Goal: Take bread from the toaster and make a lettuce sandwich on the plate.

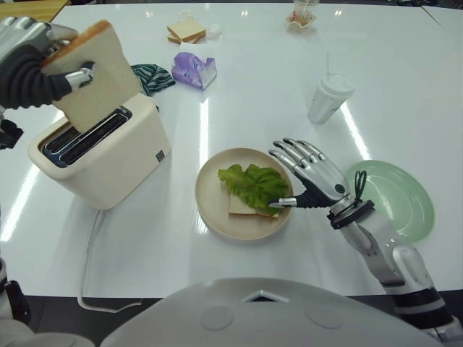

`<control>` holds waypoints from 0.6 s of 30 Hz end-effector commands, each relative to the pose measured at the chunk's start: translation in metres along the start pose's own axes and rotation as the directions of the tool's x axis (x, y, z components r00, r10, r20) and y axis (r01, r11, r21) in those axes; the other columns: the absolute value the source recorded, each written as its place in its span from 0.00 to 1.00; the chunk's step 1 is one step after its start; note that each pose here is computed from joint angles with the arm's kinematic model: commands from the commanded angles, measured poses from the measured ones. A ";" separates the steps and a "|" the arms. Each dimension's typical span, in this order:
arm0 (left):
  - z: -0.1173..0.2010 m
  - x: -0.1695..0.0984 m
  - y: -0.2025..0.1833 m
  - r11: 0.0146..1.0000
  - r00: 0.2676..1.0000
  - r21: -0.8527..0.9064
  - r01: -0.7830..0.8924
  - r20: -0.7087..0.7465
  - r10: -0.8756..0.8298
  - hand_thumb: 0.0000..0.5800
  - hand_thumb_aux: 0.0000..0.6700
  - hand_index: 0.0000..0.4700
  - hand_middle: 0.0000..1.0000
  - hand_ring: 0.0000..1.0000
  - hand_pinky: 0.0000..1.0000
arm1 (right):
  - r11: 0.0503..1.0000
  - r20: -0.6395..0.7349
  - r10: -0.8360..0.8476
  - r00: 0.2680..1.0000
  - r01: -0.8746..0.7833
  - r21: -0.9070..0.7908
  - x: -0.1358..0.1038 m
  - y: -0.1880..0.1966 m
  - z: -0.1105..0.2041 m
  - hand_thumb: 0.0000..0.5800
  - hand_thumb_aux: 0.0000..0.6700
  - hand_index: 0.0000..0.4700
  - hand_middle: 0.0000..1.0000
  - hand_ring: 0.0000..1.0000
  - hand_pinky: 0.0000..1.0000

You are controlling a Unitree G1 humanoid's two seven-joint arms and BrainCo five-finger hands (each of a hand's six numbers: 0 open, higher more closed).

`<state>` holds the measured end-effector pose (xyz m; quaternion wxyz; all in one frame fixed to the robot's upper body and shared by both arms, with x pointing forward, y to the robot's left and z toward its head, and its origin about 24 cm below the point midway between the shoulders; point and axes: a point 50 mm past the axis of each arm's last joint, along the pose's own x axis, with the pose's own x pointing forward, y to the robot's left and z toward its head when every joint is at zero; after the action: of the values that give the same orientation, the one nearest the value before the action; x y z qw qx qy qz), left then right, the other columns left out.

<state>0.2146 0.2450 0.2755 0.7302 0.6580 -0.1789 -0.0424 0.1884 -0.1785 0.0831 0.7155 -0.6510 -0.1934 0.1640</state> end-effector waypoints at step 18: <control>0.117 0.094 -0.169 0.374 0.489 -0.328 0.867 0.700 -0.521 1.00 1.00 1.00 1.00 1.00 1.00 | 0.948 0.425 -0.296 0.856 0.319 0.018 -0.021 -0.057 0.054 0.00 0.00 0.00 0.00 0.00 0.00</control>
<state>0.2897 0.0922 0.1474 0.7549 0.3289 -0.0345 -0.5663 0.1491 -0.1548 0.1475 0.6645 -0.5805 -0.4485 0.1425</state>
